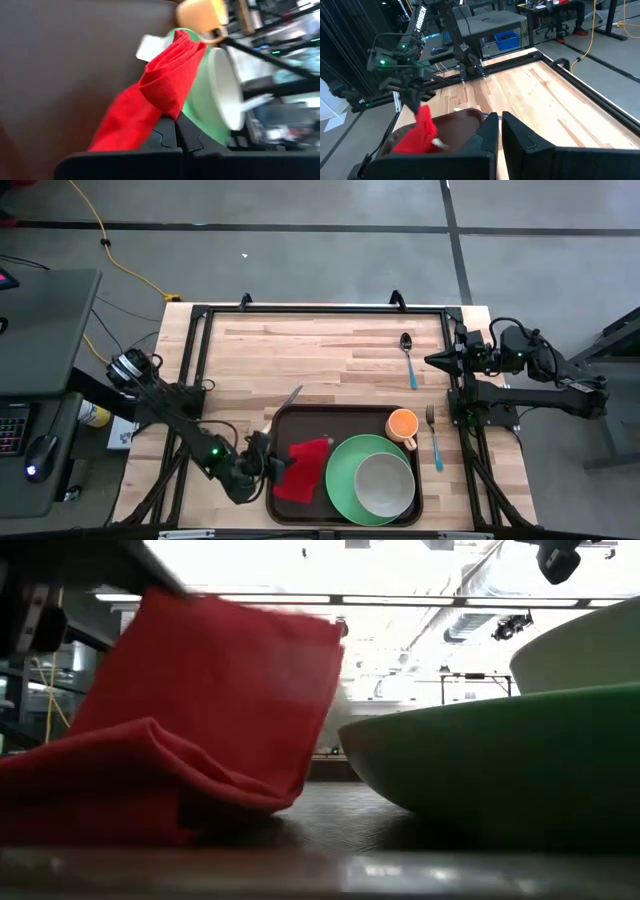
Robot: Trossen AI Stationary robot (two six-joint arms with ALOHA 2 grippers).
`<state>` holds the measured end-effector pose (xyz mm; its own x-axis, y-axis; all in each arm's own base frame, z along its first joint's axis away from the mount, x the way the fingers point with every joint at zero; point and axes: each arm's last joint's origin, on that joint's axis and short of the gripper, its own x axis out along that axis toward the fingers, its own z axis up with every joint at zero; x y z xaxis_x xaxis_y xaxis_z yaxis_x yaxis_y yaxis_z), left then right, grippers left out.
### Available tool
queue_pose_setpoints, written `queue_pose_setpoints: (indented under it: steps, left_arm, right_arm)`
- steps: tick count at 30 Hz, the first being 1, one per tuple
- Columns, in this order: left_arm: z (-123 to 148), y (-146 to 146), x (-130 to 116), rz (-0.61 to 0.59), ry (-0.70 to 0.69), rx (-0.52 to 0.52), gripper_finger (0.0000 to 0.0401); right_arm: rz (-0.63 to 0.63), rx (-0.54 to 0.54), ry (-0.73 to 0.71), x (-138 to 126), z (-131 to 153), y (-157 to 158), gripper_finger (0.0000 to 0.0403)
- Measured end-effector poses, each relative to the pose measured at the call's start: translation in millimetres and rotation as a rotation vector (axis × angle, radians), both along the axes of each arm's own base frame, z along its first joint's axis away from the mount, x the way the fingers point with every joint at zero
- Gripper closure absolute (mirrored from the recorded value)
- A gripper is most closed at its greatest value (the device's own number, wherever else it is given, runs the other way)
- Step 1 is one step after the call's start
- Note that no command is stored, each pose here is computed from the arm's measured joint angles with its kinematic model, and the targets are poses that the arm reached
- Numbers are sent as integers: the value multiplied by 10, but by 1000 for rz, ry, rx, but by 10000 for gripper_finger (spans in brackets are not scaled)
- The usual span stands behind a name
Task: Set up tray
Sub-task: Put the red napkin on the black serving tray to the left side of the green plate
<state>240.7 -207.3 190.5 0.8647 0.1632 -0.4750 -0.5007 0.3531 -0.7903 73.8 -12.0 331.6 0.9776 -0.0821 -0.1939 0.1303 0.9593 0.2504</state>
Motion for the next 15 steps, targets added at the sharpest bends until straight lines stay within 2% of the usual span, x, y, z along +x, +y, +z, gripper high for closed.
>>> queue_pose_setpoints:
  steps: [10,15]
  left_arm:
    - [-153,300,24,29,226,161,390]
    - [-147,409,115,45,231,179,390]
  right_arm:
    - [0,1,-1,0,1,0,402]
    - [-1,4,-1,0,1,0,402]
